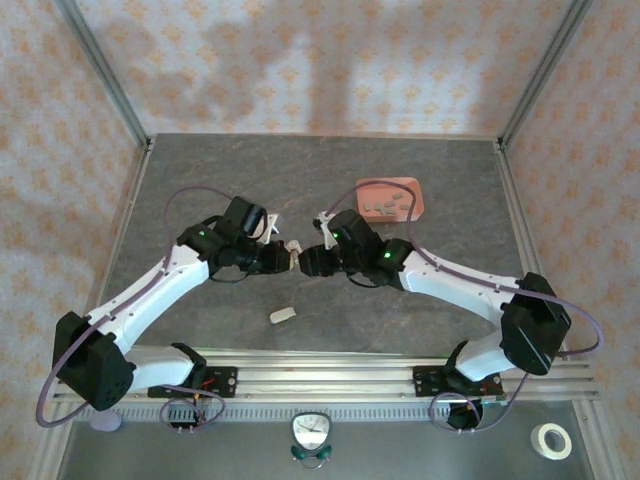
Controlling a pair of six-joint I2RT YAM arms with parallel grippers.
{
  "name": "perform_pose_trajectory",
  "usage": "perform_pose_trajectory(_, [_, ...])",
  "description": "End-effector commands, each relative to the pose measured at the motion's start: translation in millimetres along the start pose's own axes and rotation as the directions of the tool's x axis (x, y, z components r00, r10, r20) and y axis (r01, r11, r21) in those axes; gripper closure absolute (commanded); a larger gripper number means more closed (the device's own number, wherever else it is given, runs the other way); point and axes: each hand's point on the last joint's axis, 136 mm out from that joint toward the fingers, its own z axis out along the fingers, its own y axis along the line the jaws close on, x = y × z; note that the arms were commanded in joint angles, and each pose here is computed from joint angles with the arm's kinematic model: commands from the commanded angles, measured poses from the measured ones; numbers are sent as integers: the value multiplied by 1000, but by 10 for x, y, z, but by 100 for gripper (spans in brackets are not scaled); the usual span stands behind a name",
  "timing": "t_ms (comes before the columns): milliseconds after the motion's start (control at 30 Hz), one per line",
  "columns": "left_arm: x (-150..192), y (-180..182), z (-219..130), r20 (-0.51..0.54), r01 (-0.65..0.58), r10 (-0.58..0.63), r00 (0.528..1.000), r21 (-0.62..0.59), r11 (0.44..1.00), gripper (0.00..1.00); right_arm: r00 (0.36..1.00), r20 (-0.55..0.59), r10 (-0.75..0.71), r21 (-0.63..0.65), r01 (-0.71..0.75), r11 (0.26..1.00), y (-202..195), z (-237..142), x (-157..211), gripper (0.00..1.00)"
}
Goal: Load the staples into the stapler
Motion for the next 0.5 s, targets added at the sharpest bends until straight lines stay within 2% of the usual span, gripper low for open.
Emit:
perform_pose_trajectory(0, [36,-115,-113,-26,-26,27,999,31,999,89,991,82,109,141,-120,983,-477,-8,-154,57])
perform_pose_trajectory(133, [95,-173,-92,-59,-29,33,998,74,997,89,976,117,182,159,-199,967,-750,38,-221,58])
perform_pose_trajectory(333, [129,-272,-73,-88,-22,34,996,135,991,89,974,108,197,88,-207,974,-681,240,-306,58])
perform_pose_trajectory(467, [122,-261,-54,-84,-11,23,996,133,991,88,981,113,159,71,-167,983,-642,189,-300,55])
